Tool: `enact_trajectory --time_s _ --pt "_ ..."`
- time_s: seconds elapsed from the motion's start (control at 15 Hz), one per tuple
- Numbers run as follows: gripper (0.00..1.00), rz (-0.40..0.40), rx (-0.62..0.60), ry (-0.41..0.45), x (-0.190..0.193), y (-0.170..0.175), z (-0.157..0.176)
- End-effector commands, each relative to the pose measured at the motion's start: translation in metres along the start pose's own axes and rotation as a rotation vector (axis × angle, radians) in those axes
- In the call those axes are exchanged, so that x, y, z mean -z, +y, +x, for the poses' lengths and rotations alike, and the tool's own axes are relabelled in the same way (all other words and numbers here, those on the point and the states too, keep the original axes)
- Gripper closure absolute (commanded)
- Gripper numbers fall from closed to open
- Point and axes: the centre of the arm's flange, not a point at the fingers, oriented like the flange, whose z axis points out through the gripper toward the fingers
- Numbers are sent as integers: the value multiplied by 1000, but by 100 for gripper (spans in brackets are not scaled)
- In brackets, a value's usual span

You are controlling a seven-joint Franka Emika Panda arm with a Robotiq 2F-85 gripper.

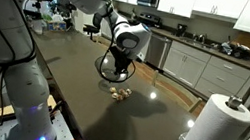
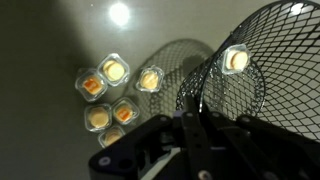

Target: Move the black basket to the left side of the sweets

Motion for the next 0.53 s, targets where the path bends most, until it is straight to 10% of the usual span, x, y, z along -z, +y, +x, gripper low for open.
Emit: enact_trajectory --time_s 0.0,0.47 --pt "96 54 55 -93 -16 -10 22" --pt "96 65 92 -144 -41 -26 35"
